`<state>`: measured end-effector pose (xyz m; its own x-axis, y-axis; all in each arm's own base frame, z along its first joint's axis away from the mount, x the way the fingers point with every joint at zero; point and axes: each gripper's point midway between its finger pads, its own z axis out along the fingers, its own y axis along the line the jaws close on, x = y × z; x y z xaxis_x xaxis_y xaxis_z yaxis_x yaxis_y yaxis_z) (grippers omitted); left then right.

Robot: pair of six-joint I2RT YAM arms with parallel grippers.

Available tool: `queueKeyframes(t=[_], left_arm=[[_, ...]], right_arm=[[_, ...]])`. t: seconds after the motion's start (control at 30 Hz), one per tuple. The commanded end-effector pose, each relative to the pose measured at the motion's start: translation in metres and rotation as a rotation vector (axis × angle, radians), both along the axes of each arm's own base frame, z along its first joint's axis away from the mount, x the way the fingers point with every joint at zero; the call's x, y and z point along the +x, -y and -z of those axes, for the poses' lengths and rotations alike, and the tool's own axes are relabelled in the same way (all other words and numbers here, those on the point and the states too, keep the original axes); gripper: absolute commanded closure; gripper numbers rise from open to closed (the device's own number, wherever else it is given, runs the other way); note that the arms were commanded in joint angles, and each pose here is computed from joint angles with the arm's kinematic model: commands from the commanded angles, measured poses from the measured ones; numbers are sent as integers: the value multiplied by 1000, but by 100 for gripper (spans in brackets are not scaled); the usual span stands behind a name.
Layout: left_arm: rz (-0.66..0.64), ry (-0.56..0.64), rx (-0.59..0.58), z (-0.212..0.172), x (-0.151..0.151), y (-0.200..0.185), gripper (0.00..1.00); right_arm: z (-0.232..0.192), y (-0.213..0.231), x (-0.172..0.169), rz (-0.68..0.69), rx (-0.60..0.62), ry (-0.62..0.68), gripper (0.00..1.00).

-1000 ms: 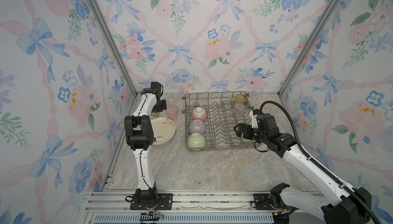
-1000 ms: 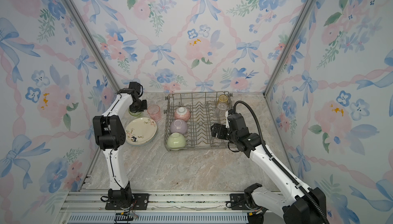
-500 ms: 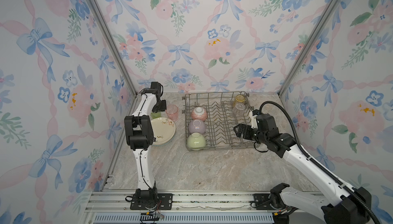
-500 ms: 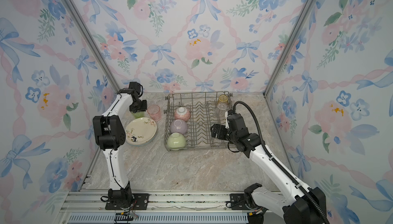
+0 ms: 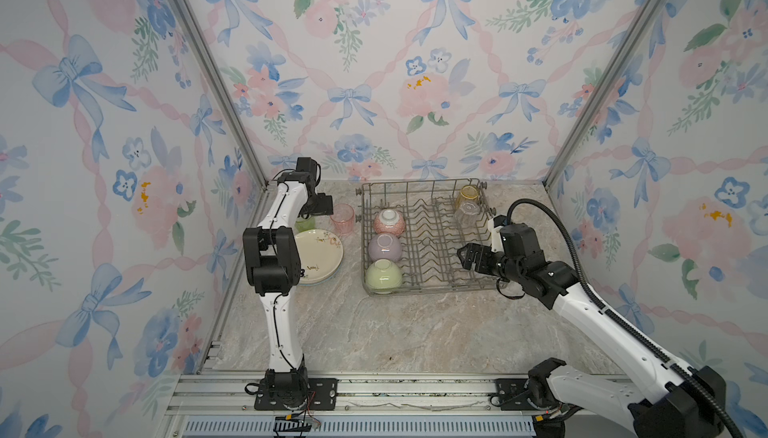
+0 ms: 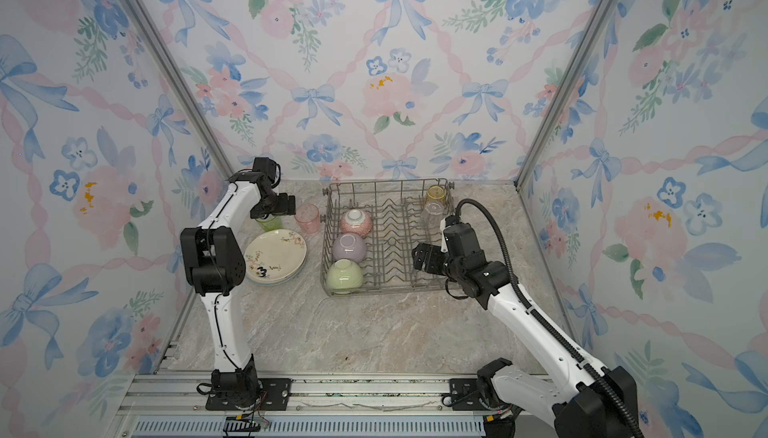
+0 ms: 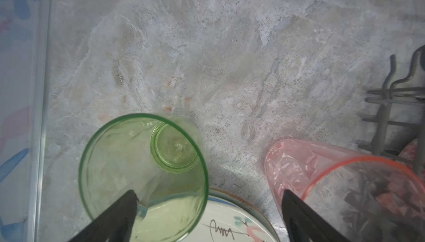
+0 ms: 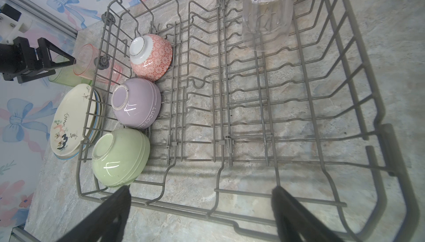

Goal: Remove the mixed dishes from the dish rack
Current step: 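Lower the green cup with the left gripper onto the table beside the pink cup, then open the left gripper and withdraw it while the right gripper reaches to the clear cup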

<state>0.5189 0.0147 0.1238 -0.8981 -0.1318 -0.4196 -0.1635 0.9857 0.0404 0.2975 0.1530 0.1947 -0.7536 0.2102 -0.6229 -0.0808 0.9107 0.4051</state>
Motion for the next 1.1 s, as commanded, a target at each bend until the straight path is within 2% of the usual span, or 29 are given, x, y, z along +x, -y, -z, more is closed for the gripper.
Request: queueKeyframes(t=[0.0, 0.33, 0.5, 0.63, 0.93, 1.07], left_arm=[[-7, 110, 9, -53, -1, 5, 2], [-17, 177, -6, -94, -34, 23, 2], [42, 247, -45, -123, -55, 58, 2], [131, 303, -47, -131, -87, 92, 2], [181, 575, -238, -156, -169, 128, 2], [199, 631, -333, -154, -193, 141, 2]], right_arm=[[1, -4, 6, -13, -25, 8, 3], [4, -1, 37, 17, -99, 22, 3], [9, -1, 69, 15, -132, 15, 3], [15, 7, 96, 43, -195, -10, 3], [57, 12, 168, 76, -292, -74, 3], [67, 19, 186, 119, -359, -85, 1]])
